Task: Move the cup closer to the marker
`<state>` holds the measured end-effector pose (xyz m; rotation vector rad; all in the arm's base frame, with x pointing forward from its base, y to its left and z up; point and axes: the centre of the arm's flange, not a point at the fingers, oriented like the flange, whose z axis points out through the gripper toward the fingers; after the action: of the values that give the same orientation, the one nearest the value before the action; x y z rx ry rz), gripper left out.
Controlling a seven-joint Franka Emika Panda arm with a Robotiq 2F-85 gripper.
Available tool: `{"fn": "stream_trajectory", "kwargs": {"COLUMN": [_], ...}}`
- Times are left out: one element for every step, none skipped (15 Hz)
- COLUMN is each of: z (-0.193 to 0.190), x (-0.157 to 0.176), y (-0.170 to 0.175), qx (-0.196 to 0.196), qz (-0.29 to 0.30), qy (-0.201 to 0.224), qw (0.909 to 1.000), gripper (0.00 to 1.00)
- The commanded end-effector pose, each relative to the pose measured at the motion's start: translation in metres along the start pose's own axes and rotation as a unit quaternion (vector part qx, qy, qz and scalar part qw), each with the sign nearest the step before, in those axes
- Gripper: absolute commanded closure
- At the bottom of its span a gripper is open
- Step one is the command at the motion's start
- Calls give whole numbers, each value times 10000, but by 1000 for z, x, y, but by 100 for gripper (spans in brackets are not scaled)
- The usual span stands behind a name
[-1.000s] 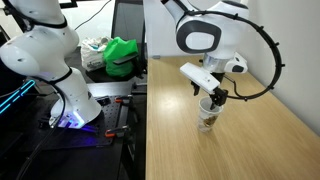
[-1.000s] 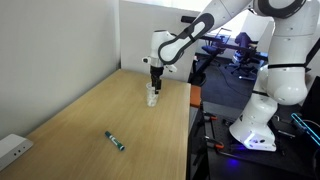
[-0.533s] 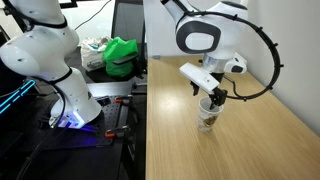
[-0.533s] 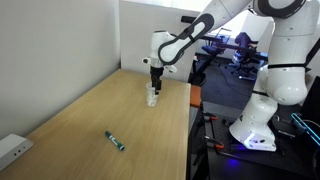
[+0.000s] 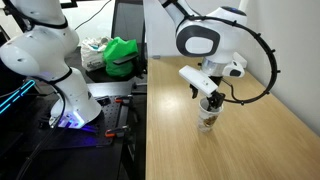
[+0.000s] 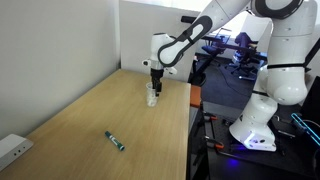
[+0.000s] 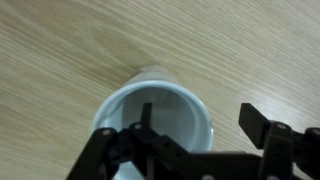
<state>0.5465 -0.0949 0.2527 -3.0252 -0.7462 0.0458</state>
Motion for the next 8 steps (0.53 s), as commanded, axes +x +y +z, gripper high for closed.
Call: {"fn": "stream_trajectory", "kwargs": {"z": [1,0,0,0,0,-1,0,0], "x": [-3,-4,-4,-5,-5,-6,-6,-6], "y": [1,0,0,-1,-1,-1,-1,-1], "qx": [-20,-26,-33,-43,-49,-48,-33,-28], "qz": [-45,-47,-53,-59,-63,-72,-85,-84], "qy": [35,39,43,49,53,58,56,52], "qw": [10000,10000,10000,10000,10000,9999,9999,9999], "gripper": [41,51,57,66,73,81,88,95]}}
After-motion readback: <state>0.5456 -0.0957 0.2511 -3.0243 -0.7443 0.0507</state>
